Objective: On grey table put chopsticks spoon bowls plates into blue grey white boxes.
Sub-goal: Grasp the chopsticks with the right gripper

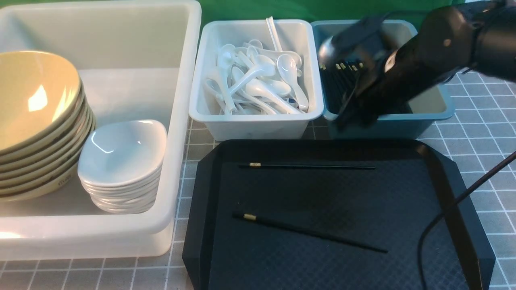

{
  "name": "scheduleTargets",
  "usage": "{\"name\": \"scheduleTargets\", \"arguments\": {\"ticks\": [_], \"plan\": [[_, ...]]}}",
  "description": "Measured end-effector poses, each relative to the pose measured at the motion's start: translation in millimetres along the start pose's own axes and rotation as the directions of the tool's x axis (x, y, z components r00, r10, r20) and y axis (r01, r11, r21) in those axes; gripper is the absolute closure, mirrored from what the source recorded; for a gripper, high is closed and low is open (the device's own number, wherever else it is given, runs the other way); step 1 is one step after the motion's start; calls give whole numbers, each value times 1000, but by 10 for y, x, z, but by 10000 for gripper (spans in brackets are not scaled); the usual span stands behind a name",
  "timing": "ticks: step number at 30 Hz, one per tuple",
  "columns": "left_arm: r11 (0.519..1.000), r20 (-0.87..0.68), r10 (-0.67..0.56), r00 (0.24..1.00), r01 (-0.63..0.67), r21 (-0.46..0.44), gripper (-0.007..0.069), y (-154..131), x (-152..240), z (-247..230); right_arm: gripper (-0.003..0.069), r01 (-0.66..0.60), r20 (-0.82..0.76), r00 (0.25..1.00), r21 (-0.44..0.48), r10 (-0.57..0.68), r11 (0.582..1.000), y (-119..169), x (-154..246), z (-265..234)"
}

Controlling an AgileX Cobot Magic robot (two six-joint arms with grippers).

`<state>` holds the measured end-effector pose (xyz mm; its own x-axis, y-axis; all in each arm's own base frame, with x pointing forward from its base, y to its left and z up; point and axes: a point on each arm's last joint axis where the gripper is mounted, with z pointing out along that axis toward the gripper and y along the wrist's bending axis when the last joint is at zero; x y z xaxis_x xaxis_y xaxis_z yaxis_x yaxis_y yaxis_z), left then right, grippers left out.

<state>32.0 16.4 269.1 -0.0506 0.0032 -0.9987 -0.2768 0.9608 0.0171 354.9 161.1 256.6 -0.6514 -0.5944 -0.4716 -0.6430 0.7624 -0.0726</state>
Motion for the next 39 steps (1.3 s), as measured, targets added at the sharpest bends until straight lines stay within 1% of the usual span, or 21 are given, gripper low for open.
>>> {"name": "scheduleTargets", "arguments": {"ticks": [1,2,5,6,7,8,9,15,18,20,21,22,23,25,26,28,31,35,37,39], "plan": [[1000,0,0,1000,0,0,634,0,0,0,419,12,-14,1000,-18,-12,1000,39,6,5],[1000,0,0,1000,0,0,634,0,0,0,392,58,-49,997,-60,-61,996,148,19,34],[1000,0,0,1000,0,0,634,0,0,0,323,141,-64,987,-100,-147,985,291,8,167],[1000,0,0,1000,0,0,634,0,0,0,323,141,-64,987,-101,-148,985,296,7,180],[1000,0,0,1000,0,0,634,0,0,0,302,160,-60,984,-102,-167,982,310,1,269],[1000,0,0,1000,0,0,634,0,0,0,295,164,-59,984,-102,-170,981,313,0,301],[1000,1,0,1000,0,0,634,0,-1,0,284,172,-56,982,-99,-178,980,307,4,444],[1000,1,-4,1000,4,0,634,0,-1,0,279,211,-37,976,-71,-214,975,277,40,923],[1000,1,-4,1000,4,0,634,0,-1,0,280,227,-28,973,-66,-229,972,281,36,971],[1000,1,-4,1000,4,0,634,0,-1,0,303,260,-27,965,-67,-263,963,291,33,979],[1000,1,-4,1000,4,0,634,0,-1,0,328,275,-32,960,-76,-278,958,298,32,972],[1000,1,-4,1000,4,0,634,0,-1,0,361,287,-47,955,-92,-292,953,310,41,965],[1000,1,-4,1000,4,0,634,0,-1,0,419,290,-77,951,-121,-300,949,326,69,956],[1000,1,-4,1000,4,0,634,0,-1,0,486,287,-114,945,-168,-307,943,354,103,938],[1000,1,-4,1000,4,0,634,0,-1,0,536,286,-131,940,-202,-315,937,377,120,909],[1000,1,-4,1000,4,0,634,0,-1,0,604,301,-139,927,-274,-348,913,430,138,838],[1000,1,-4,1000,4,0,634,0,-1,0,627,314,-106,921,-367,-375,875,518,114,653],[1000,1,-4,1000,4,0,634,0,-1,0,626,285,-102,928,-428,-359,858,587,104,468],[1000,1,-4,1000,4,0,634,0,-1,0,612,266,-121,927,-457,-356,849,685,118,388],[1000,1,-4,1000,4,0,634,0,-1,0,568,288,-122,914,-479,-388,829,857,130,367]]}}
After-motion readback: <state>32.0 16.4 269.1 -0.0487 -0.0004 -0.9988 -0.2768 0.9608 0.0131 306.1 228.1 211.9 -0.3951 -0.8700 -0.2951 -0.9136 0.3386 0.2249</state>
